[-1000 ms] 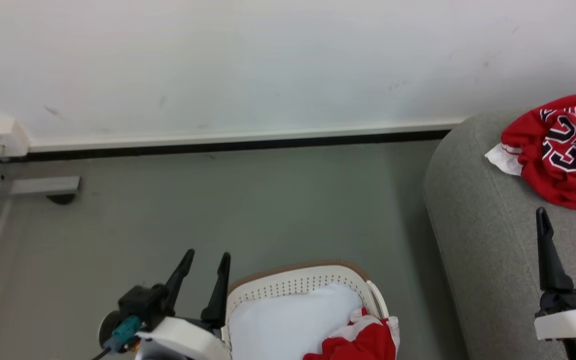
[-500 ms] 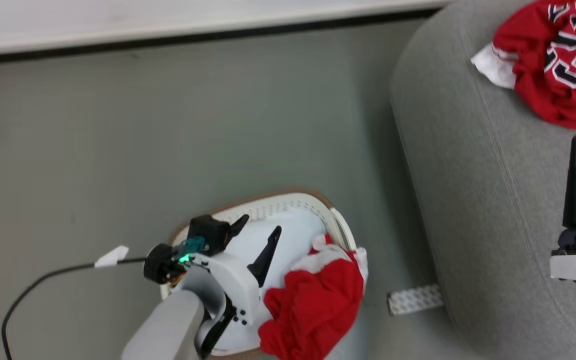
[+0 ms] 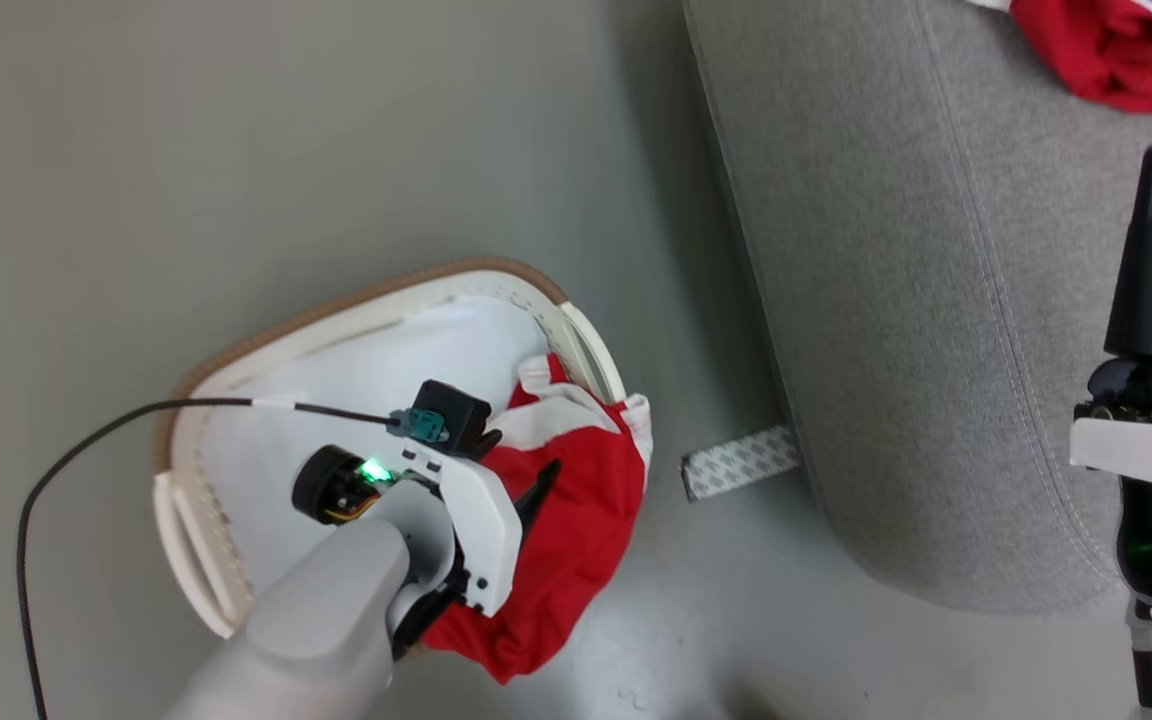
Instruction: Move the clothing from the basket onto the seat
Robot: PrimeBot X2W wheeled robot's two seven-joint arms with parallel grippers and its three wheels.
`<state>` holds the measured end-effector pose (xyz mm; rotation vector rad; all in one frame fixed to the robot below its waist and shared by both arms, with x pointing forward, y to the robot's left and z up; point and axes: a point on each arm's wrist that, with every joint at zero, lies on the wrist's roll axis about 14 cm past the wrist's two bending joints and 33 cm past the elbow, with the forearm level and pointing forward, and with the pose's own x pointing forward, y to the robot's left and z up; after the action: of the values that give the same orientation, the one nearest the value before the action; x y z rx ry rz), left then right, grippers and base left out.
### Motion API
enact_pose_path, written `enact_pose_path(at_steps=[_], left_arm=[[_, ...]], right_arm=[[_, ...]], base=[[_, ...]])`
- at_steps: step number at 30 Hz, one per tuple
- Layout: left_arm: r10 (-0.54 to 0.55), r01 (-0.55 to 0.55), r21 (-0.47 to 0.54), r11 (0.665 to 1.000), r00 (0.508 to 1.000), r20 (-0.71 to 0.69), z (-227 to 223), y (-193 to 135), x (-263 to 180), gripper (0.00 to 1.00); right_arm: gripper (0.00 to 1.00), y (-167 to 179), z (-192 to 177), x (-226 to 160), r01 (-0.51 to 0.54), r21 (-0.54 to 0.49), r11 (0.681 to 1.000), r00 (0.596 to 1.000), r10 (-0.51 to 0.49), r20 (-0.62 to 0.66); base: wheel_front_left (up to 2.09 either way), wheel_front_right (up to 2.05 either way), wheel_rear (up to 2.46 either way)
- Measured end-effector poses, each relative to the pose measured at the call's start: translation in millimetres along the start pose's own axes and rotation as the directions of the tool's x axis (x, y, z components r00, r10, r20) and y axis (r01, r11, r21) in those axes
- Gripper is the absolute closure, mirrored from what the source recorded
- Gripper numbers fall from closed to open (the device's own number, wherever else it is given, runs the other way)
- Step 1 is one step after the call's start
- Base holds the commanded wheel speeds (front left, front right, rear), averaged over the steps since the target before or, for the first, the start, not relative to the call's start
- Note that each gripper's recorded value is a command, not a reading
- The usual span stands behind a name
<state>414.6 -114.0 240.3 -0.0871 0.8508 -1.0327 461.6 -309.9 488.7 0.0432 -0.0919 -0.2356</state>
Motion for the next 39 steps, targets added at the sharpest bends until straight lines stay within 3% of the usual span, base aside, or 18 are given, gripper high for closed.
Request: enact_pose_path(at_steps=[14,22,23,25,39], left_arm=[[-0.164,0.138,-0.109,0.984,0.947,-0.278,-83,-4,48,0.0],[-0.226,0.182,-0.141,0.973,0.875,-0.428,-114,-10,45,0.0],[-0.232,0.19,-0.139,0.972,0.871,-0.433,-115,-11,44,0.22],[-0.238,0.195,-0.143,0.97,0.872,-0.427,-113,-9,45,1.0],[-0.213,0.182,-0.133,0.974,0.936,-0.28,-66,-10,38,1.0]], right_arm=[[0.0,-7,-29,16,0.032,-0.053,0.998,0.999,-0.034,-0.041],[0.0,-11,-40,16,0.047,-0.041,0.998,0.997,-0.049,-0.063],[0.0,-11,-41,16,0.047,-0.04,0.998,0.997,-0.05,-0.065],[0.0,-11,-43,16,0.048,-0.037,0.998,0.996,-0.051,-0.068],[0.0,-9,-14,19,0.044,-0.024,0.999,0.999,-0.044,0.0]], base=[[0.0,0.0,0.0],[0.0,0.0,0.0],[0.0,0.0,0.0],[0.0,0.0,0.0],[0.0,0.0,0.0]])
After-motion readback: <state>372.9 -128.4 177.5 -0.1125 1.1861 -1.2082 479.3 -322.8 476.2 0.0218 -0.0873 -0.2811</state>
